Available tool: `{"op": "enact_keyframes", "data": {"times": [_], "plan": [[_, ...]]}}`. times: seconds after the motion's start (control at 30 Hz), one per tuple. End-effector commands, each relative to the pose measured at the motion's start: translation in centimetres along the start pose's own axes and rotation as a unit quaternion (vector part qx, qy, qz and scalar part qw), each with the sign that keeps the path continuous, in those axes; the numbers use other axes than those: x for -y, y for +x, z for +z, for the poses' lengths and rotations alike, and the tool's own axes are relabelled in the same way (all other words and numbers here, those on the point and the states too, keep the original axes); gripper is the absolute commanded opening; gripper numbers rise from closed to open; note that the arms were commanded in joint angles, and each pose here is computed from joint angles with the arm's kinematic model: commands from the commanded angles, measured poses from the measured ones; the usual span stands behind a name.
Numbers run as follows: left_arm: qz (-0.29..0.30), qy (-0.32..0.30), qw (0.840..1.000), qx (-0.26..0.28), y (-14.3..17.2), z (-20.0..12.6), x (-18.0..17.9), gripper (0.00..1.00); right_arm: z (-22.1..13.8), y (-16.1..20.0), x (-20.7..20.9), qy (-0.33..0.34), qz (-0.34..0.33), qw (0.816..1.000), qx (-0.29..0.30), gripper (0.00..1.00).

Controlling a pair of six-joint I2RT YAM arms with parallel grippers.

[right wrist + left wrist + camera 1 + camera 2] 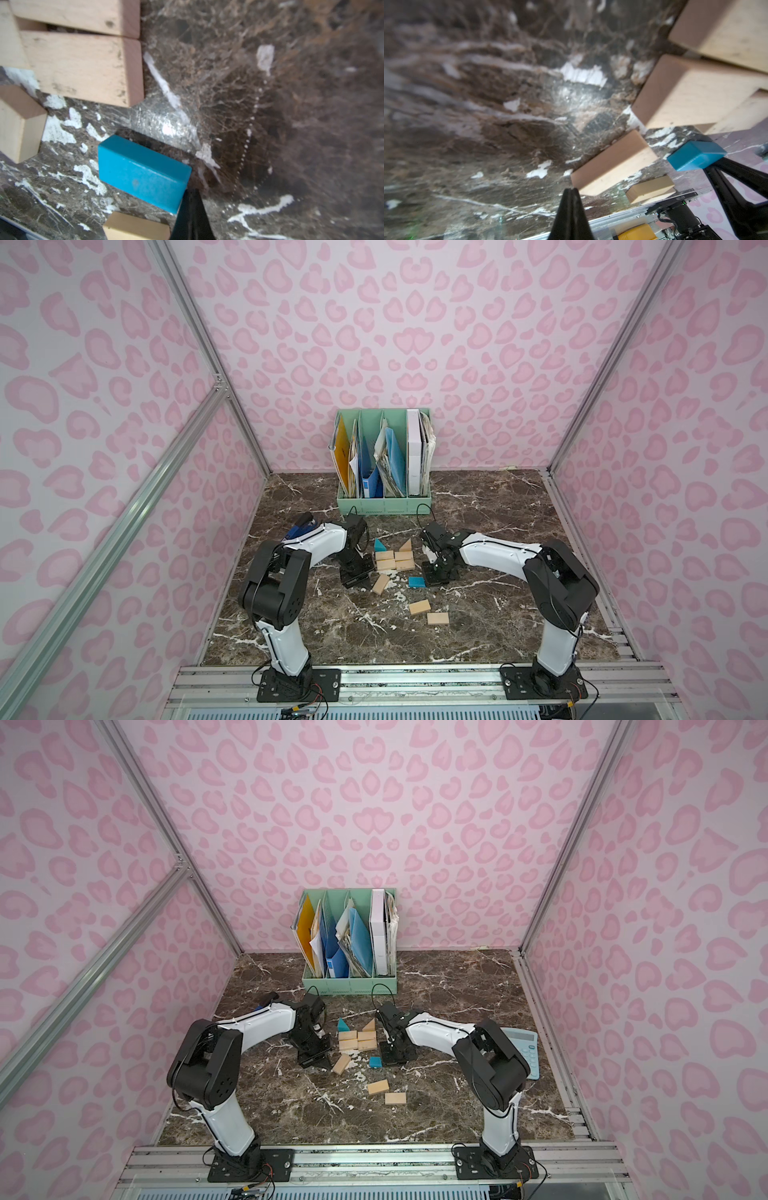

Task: Assemble a carrot with building blocks
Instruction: Adjust the building block at the center of the board.

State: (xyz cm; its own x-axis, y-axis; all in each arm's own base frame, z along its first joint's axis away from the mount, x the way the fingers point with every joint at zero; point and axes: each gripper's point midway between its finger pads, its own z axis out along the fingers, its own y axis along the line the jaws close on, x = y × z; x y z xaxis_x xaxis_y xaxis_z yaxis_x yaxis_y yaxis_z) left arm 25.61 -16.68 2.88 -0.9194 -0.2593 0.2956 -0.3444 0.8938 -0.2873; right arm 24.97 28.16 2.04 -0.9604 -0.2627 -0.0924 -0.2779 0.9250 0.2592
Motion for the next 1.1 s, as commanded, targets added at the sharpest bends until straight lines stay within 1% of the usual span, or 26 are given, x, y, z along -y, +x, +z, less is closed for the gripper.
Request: {"op": "enact_keyframes", "data": {"times": [0.0,0.1,0.23,0.33,0.5,0.73,1.07], "plan": [[0.002,0.000,1.000,-0.007,0.0,-0.2,0.0,0.02,0.2,0.0,-0.4,-0.008,0.006,1.000,-0.002,0.00],[0.001,0.000,1.000,-0.005,-0.3,-0.4,-0.2,0.02,0.1,-0.2,-0.4,-0.007,0.007,1.000,0.000,0.00],[-0.004,-0.003,1.000,-0.007,0.3,-0.8,-0.7,0.02,0.2,-0.5,-0.6,-0.008,0.005,1.000,-0.001,0.00],[-0.013,0.015,1.000,-0.011,1.0,-0.4,-0.7,0.03,0.4,-0.6,-0.7,-0.008,0.005,1.000,-0.001,0.00],[-0.016,0.015,1.000,-0.017,1.8,0.5,-1.2,0.03,0.6,-0.9,-0.9,-0.010,0.002,1.000,-0.005,0.00],[-0.012,0.031,0.999,-0.022,0.6,1.2,0.0,0.03,0.7,-0.9,-0.9,-0.008,0.000,1.000,-0.011,0.00],[-0.001,0.019,0.999,-0.025,-0.5,1.4,0.4,0.02,0.5,-1.2,-1.2,-0.012,0.003,1.000,-0.010,0.00]]}}
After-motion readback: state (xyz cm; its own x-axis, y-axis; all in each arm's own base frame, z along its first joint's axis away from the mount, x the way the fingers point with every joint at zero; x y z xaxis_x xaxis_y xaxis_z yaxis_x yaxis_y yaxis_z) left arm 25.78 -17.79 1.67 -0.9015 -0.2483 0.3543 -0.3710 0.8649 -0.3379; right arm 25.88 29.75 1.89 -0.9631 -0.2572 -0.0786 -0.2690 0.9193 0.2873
